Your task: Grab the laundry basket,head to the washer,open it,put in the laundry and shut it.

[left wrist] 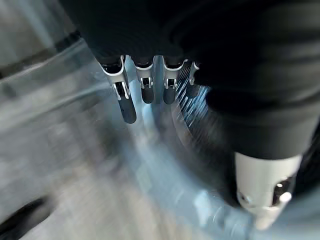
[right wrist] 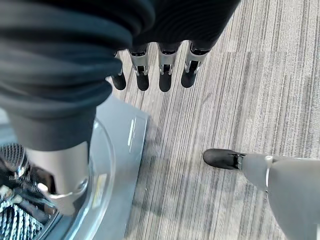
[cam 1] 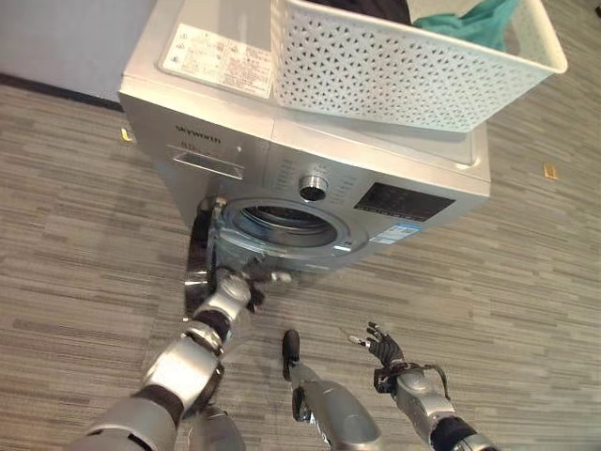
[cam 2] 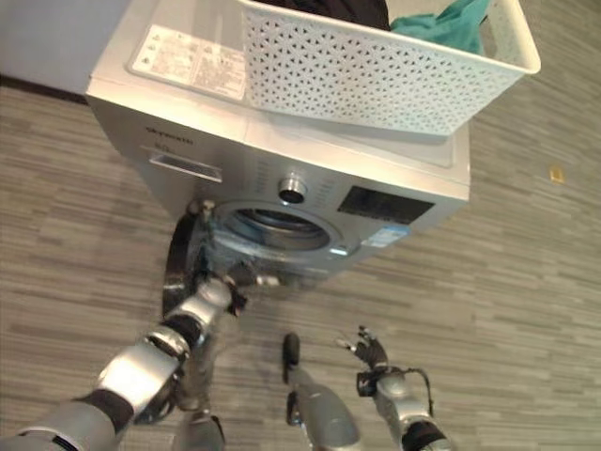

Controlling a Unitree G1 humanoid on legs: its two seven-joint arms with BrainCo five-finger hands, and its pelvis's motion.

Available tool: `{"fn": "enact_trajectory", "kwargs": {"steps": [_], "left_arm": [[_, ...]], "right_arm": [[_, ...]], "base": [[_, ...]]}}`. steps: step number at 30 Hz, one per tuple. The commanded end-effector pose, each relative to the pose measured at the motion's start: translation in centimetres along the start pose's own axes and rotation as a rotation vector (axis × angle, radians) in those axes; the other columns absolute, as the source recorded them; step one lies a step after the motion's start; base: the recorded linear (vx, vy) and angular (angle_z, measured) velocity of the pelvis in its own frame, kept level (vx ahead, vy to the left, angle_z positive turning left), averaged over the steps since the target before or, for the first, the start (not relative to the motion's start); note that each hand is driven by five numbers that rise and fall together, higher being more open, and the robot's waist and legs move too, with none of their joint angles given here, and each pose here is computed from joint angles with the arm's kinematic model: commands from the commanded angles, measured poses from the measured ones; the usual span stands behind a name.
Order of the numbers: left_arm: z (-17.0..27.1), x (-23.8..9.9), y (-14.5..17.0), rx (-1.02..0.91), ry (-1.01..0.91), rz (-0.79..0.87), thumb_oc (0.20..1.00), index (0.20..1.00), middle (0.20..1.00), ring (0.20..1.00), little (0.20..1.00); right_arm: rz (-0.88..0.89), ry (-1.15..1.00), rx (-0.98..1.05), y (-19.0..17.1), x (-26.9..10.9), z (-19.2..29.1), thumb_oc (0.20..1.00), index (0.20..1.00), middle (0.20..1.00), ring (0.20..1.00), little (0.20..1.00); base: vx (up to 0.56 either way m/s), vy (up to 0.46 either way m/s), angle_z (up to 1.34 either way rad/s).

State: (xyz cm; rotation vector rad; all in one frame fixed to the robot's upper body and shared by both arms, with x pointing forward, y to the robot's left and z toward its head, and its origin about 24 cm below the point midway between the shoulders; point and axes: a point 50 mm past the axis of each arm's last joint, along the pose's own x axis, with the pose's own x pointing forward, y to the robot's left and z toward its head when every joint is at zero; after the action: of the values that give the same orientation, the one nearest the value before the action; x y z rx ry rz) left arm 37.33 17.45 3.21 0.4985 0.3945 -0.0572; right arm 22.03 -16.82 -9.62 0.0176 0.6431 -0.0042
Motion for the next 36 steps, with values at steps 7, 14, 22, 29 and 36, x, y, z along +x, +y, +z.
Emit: {"fn": "enact_trajectory", "kwargs": {"steps": [7, 14, 22, 29, 36], "left_arm": [[-6.1, -2.3, 9.6, -0.312, 0.109, 0.374, 1.0, 1.0, 1.0, 1.0, 1.0], [-7.1, -2.4, 7.9, -0.421, 0.096, 0.353, 1.0, 1.0, 1.0, 1.0, 1.0], [-6.7, -2.4, 7.2, -0.423, 0.035, 0.322, 1.0, 1.0, 1.0, 1.0, 1.0], [-2.7, -2.2, 12.4, -0.222, -0.008, 0.409, 1.0, 1.0, 1.0, 1.0, 1.0], [-0.5, -5.3, 21.2, -0.357, -0.046, 0.735, 1.0, 1.0, 1.0, 1.0, 1.0]], "right_arm": [[-0.12, 0.033, 0.056, -3.1, -1.1, -2.1, 1.0, 1.0, 1.0, 1.0, 1.0], [-0.133, 0.061, 0.094, -3.7, -1.6, -3.1, 1.0, 1.0, 1.0, 1.0, 1.0], [-0.134, 0.057, 0.093, -4.2, -1.4, -2.7, 1.0, 1.0, 1.0, 1.0, 1.0], [-0.126, -0.003, 0.084, -4.1, -0.8, -0.8, 1.0, 1.0, 1.0, 1.0, 1.0], [-0.072, -0.096, 0.09, -2.6, -0.6, 0.8, 1.0, 1.0, 1.0, 1.0, 1.0]], "base": [[0.0, -0.008, 0.0], [0.01, 0.02, 0.08], [0.01, 0.05, 0.04], [-0.04, 0.006, 0.02], [-0.01, -0.023, 0.04]]}}
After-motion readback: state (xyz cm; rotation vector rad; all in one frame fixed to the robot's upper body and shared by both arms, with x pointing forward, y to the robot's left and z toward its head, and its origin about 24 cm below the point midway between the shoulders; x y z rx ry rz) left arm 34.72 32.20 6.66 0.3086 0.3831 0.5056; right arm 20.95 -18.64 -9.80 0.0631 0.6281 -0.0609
